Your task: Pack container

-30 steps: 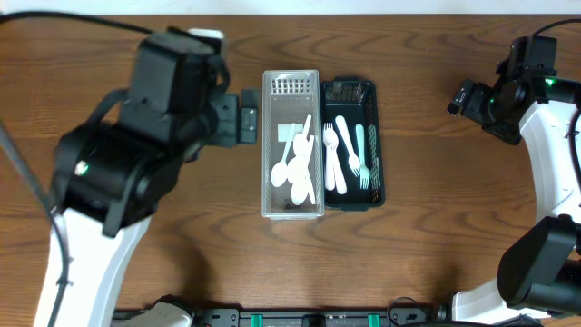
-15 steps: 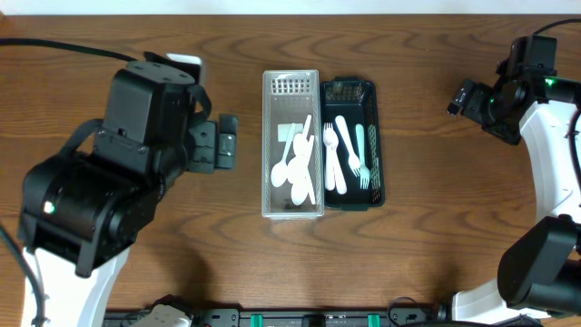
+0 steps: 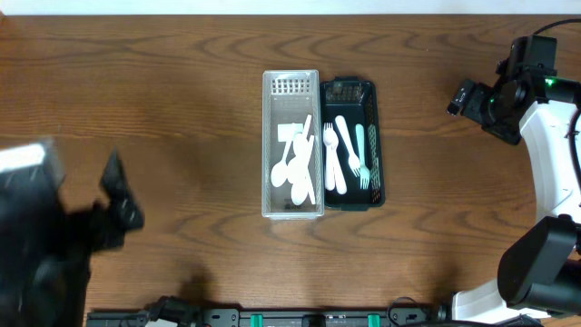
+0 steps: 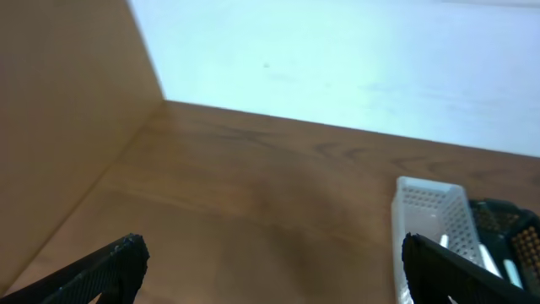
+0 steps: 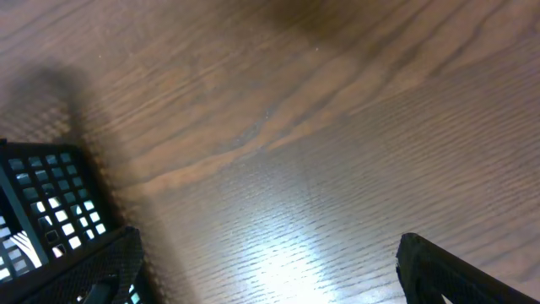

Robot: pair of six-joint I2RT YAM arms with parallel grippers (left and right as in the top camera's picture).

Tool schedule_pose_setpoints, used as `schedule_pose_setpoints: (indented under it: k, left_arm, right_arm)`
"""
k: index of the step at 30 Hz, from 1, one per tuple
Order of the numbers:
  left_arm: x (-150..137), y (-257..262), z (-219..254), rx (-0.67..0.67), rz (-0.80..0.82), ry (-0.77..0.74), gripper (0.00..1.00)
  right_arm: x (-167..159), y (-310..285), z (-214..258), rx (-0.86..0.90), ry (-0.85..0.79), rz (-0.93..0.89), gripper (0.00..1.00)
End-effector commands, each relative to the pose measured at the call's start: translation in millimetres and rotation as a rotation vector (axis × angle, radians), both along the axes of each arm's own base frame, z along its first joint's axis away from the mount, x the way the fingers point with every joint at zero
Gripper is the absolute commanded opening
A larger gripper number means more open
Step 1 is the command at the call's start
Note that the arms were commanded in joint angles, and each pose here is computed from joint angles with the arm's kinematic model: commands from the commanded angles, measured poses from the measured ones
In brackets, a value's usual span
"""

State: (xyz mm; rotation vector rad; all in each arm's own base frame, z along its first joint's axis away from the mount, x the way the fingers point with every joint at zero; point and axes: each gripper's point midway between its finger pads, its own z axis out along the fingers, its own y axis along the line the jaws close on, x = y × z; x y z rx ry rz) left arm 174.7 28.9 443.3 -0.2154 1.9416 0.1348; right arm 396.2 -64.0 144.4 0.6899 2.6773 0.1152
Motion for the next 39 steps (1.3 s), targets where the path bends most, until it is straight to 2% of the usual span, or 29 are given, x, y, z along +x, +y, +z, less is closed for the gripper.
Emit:
schedule_pose_setpoints:
  k: [1,9,17,30,39]
  left_arm:
    - [-8,8,-20,0.022,0.028,0.007,0.98]
    - [-14,8,-58,-0.025,0.024,-0.168,0.98]
    - [0,5,-128,-0.056,0.024,-0.271,0.98]
    - [31,23,-225,-0.045,0.137,-0.218,0.98]
    - [43,25,-258,-0.041,0.151,-0.199,0.98]
  right_arm:
    - [1,2,3,-0.011,-0.006,0.016,0.99]
    - [1,2,3,-0.01,-0.006,0.016,0.99]
    - [1,2,3,-0.01,-0.006,0.016,0.99]
    - [1,2,3,-0.01,-0.006,0.016,0.99]
    - [1,2,3,-0.01,-0.006,0.016,0.99]
